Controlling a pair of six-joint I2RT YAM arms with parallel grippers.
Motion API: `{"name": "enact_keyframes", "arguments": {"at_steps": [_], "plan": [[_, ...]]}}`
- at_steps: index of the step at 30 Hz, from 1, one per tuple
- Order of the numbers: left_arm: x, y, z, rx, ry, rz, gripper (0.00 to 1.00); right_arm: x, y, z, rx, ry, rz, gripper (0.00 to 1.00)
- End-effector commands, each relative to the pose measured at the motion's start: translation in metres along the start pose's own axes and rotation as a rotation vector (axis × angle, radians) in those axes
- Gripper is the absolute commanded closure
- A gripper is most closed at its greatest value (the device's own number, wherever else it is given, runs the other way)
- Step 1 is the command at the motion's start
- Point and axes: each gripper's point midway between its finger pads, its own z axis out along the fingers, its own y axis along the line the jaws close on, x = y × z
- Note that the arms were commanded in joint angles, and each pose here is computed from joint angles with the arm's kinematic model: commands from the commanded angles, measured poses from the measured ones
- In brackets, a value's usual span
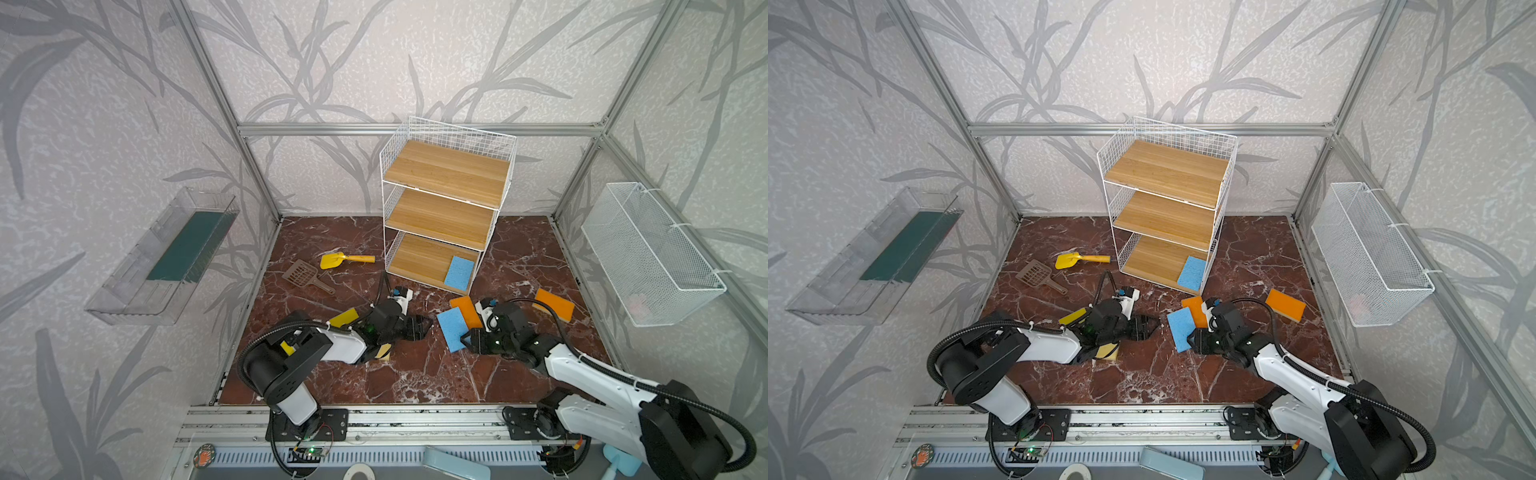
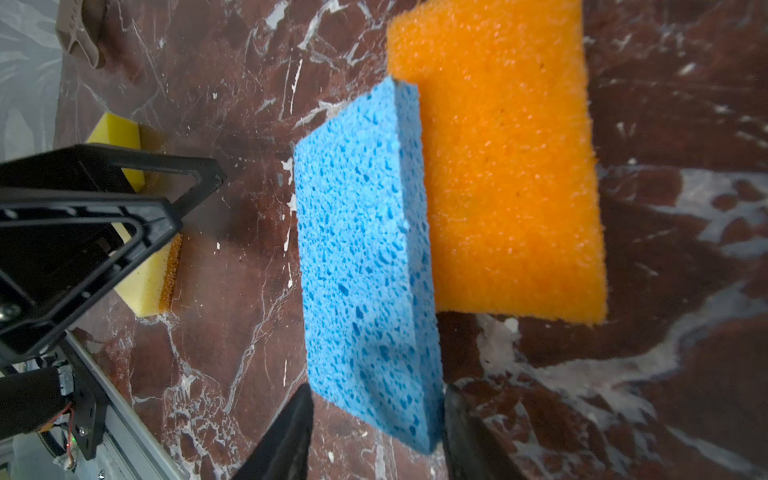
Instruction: Place and organize the cleaning sponges onto the shelf
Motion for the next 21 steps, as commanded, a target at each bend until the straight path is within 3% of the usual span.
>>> {"name": "enact_keyframes", "arguments": {"at_steps": [1,9,13,15,16,21], "plan": [[-0.006,-0.008,-0.007,0.021,-0.020,-0.006,0.29,-0.008,0.015,0.002,-0.043,-0.010,-0.015,0.55],[-0.008,0.001,-0.038,-0.077,-0.038,0.014,0.29,0.009,0.069,0.033,-0.151,0.090,-0.121,0.57],[-0.013,0.007,-0.065,-0.157,-0.049,0.048,0.29,0.010,0.091,0.051,-0.197,0.120,-0.139,0.70],[-0.011,0.009,-0.075,-0.181,-0.041,0.056,0.29,0.010,0.101,0.059,-0.211,0.141,-0.149,0.72],[-0.010,0.009,-0.078,-0.187,-0.034,0.060,0.29,0.011,0.105,0.063,-0.220,0.154,-0.151,0.72],[-0.002,0.019,-0.087,-0.240,0.001,0.075,0.31,0.013,0.123,0.069,-0.285,0.186,-0.169,0.48]]}}
